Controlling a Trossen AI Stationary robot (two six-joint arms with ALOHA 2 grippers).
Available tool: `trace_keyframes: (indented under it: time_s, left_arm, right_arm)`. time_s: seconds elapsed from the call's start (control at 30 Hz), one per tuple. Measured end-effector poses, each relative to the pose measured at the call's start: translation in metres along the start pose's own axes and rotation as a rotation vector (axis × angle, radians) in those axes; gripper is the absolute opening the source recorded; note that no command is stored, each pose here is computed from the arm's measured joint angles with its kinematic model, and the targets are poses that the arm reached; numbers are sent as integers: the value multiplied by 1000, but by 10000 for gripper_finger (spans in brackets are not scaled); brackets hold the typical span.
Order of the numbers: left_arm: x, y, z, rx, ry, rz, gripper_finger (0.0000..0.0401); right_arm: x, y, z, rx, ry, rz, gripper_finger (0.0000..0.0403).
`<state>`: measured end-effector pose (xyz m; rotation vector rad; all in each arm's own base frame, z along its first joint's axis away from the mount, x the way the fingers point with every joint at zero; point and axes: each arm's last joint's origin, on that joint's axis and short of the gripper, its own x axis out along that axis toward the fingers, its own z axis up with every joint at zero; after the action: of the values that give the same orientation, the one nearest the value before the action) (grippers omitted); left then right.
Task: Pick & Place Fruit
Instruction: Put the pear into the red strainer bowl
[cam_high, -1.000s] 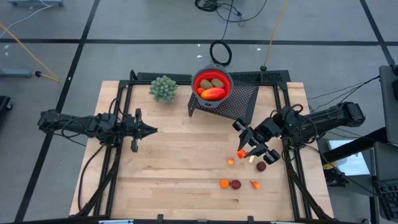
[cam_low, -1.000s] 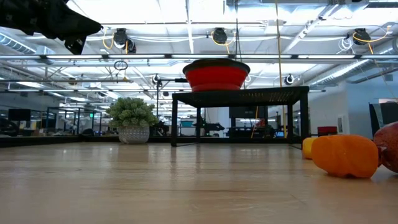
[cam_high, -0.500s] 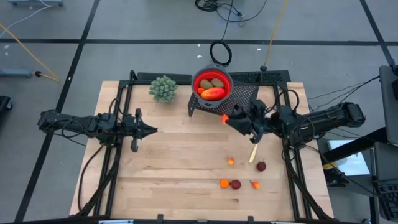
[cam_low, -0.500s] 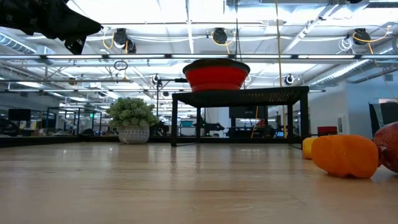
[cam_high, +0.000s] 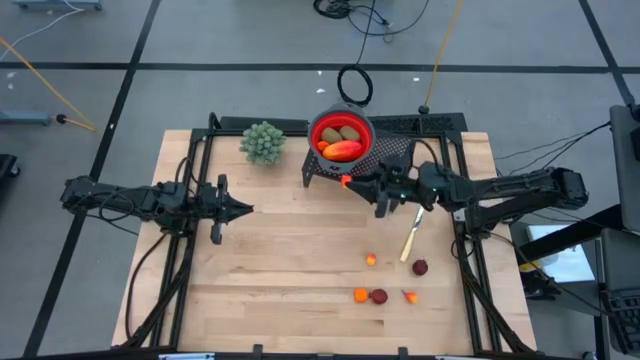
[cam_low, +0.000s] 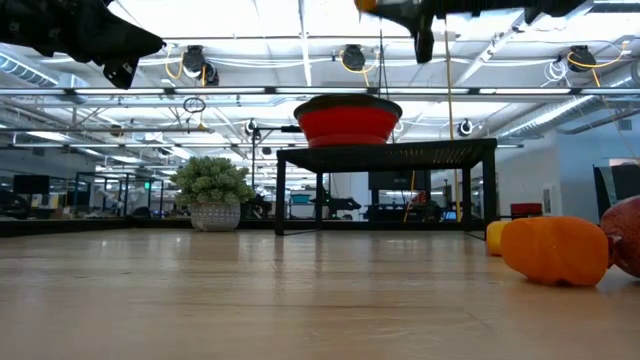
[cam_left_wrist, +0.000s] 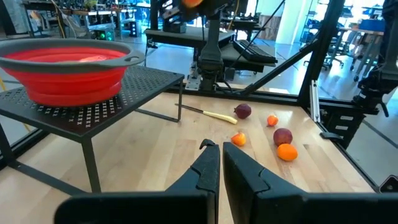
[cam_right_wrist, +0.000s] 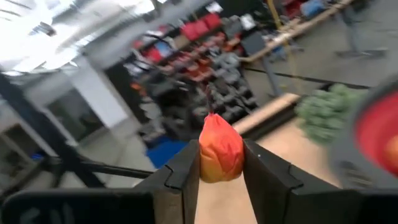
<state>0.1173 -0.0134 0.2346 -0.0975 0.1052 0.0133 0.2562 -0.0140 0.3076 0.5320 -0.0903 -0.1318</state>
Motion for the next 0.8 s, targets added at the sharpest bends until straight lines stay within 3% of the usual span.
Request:
trace_keyframes:
  time_s: [0.17,0.37,0.8]
  left_arm:
    - [0,0,0,-2,0,0,21]
    - [0,0,0,-3,0,0,21]
    - [0,0,0,1,1,0,21]
  right_arm:
    - [2,-22,7,-56,42,-122,102]
    - [3,-35,35,-161,117,-263,102]
    - [11,-60,77,-367,200,-433,102]
